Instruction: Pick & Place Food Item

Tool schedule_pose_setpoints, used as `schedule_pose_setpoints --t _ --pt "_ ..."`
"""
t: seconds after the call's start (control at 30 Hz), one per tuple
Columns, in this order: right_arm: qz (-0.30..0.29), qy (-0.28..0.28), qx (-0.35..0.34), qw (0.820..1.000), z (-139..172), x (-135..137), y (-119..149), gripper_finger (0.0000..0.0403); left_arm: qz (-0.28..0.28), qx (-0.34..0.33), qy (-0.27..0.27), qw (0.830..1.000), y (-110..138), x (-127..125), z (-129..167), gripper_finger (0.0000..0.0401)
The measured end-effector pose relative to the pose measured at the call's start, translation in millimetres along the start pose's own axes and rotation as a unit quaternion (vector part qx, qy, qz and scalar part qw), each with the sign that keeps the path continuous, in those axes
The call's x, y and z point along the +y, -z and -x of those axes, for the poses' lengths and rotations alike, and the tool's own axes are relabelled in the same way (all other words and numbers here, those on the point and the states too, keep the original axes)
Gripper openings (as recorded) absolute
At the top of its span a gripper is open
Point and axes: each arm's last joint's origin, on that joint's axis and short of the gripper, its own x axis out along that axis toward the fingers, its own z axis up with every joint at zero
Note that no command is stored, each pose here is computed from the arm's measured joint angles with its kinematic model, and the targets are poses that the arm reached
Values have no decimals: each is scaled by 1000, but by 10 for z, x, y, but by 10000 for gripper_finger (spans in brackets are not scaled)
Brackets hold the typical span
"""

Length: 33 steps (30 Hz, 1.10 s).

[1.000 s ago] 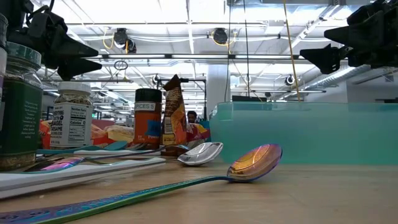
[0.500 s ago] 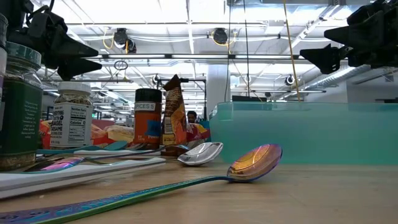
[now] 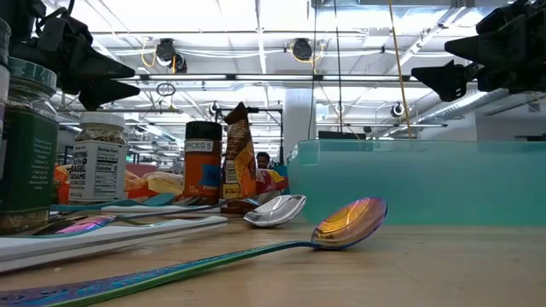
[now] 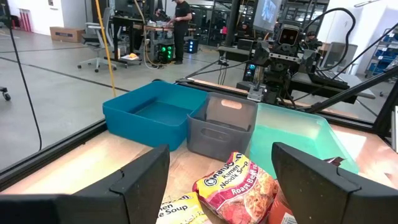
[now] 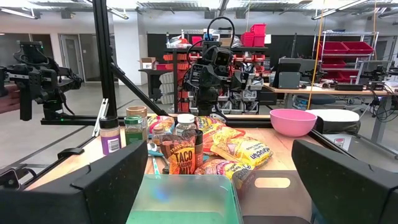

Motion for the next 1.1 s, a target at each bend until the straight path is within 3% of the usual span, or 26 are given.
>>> schedule_pose_setpoints --t 0.27,0.6,0.87,1.0,1.1 --pt "0 0 0 1000 0 0 0 393 -38 -67 -44 996 -124 12 9 285" --pt "0 0 0 1000 0 0 -1 393 11 -164 -27 986 -303 -13 50 285" --pt "0 0 0 1000 0 0 -1 393 24 -159 -12 987 -296 -20 47 285" --pt "0 0 0 1000 0 0 -1 393 110 -132 -4 985 -251 -13 21 285" --pt "0 0 0 1000 0 0 -1 393 132 -56 -19 989 -208 -8 -19 285"
